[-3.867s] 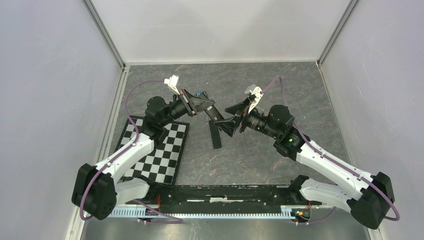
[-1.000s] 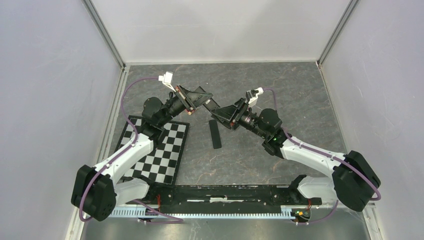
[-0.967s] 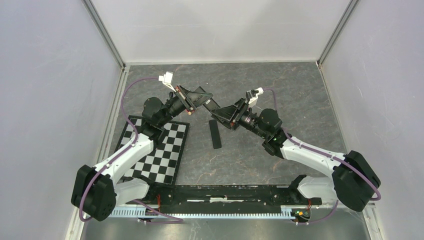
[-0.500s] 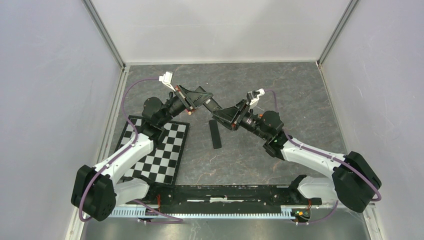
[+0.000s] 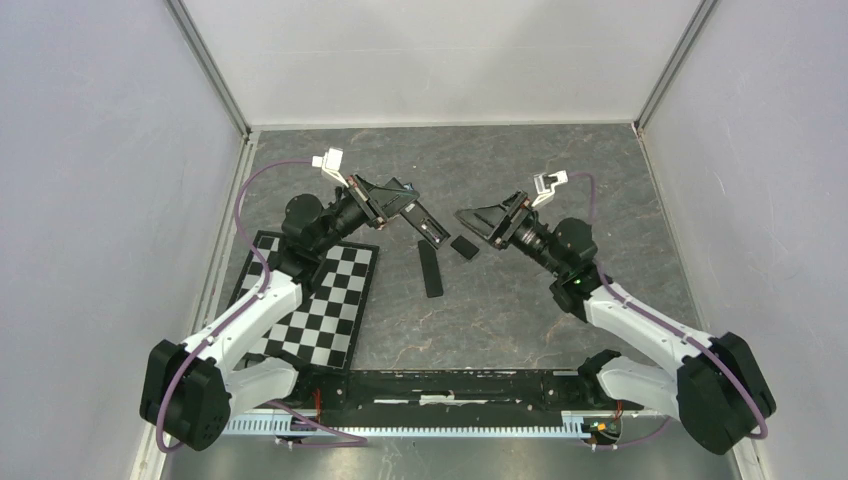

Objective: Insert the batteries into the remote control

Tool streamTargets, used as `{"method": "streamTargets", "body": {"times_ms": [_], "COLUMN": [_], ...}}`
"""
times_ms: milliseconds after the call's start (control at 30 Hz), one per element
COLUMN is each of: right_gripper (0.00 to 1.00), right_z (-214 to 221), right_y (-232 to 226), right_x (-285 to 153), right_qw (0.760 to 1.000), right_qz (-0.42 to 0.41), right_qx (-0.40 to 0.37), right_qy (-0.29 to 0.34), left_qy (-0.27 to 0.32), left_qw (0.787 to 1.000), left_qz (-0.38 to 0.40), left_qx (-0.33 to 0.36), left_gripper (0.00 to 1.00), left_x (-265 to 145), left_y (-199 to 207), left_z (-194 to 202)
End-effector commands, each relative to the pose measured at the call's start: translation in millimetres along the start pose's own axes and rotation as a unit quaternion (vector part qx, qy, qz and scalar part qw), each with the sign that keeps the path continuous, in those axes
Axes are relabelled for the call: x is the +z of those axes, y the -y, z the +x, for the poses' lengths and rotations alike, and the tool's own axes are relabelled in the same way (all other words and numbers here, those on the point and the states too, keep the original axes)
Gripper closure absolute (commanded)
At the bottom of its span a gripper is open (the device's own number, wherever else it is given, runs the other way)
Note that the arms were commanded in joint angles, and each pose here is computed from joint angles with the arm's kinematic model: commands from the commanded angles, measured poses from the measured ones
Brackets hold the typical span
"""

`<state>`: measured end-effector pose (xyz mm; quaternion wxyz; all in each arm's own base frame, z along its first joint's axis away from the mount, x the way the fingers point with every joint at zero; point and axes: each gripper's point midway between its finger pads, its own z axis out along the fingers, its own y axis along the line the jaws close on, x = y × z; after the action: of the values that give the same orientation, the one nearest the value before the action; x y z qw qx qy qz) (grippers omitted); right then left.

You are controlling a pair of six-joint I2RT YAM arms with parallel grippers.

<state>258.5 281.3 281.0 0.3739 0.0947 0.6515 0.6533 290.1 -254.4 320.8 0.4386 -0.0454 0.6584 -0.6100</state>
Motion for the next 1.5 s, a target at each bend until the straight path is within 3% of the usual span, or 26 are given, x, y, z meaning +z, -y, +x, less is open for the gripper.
{"method": "streamTargets", "body": {"times_ms": [0, 100, 200, 333, 433, 633, 900, 1000, 1067, 1233, 1400, 1467], "right_gripper": [0.14, 0.2, 0.27, 0.34, 0.34, 0.39, 0.38, 0.37, 0.37, 0.37, 0.39, 0.41], "right_z": [-23.9, -54.7, -76.0, -102.5, -113.9, -123.8, -142.5, -141.8, -146.8, -137.7, -150.7, -147.1], "right_y": [45.8, 108.4, 153.8, 184.4, 204.1, 238.1, 255.8, 254.0, 250.8, 250.0, 262.7, 263.3], "right_x": [-14.1, -38.3, -70.9, -93.0, -98.5, -98.2, -96.3, -89.0, -87.9, -74.7, -83.9, -82.1], "right_qw": [0.982, 0.921, 0.86, 0.806, 0.779, 0.796, 0.76, 0.752, 0.734, 0.73, 0.737, 0.746], "right_qz": [0.113, 0.299, 0.414, 0.488, 0.514, 0.52, 0.549, 0.507, 0.485, 0.412, 0.496, 0.489], "right_qx": [-0.153, -0.251, -0.297, -0.335, -0.357, -0.307, -0.34, -0.403, -0.45, -0.485, -0.418, -0.413], "right_qy": [-0.01, -0.012, -0.01, -0.012, -0.043, -0.047, -0.074, -0.123, -0.153, -0.25, -0.189, -0.183], "left_qy": [0.016, 0.004, -0.001, -0.006, -0.016, -0.024, -0.051, -0.056, -0.057, -0.064, -0.06, -0.057], "left_qw": [0.998, 0.999, 0.998, 0.998, 0.997, 0.997, 0.996, 0.996, 0.996, 0.996, 0.996, 0.997], "left_qz": [-0.046, -0.043, -0.049, -0.043, -0.04, -0.046, -0.039, -0.036, -0.036, -0.037, -0.042, -0.042], "left_qx": [0.035, 0.025, 0.032, 0.053, 0.06, 0.06, 0.054, 0.053, 0.053, 0.048, 0.043, 0.041], "left_gripper": [0.98, 0.98, 0.98, 0.98, 0.98, 0.98, 0.98, 0.98, 0.98, 0.98, 0.98, 0.98], "left_x": [-14.0, -20.3, -25.3, -28.4, -27.5, -26.0, -22.2, -21.3, -21.1, -20.3, -18.6, -17.7], "left_y": [-24.8, -23.6, -22.4, -16.4, -14.7, -18.9, -13.4, -12.2, -12.0, -13.3, -16.3, -17.1], "left_z": [-3.0, 4.0, 5.8, 5.4, 7.4, 9.2, 11.7, 12.6, 12.3, 13.5, 11.7, 11.0]}}
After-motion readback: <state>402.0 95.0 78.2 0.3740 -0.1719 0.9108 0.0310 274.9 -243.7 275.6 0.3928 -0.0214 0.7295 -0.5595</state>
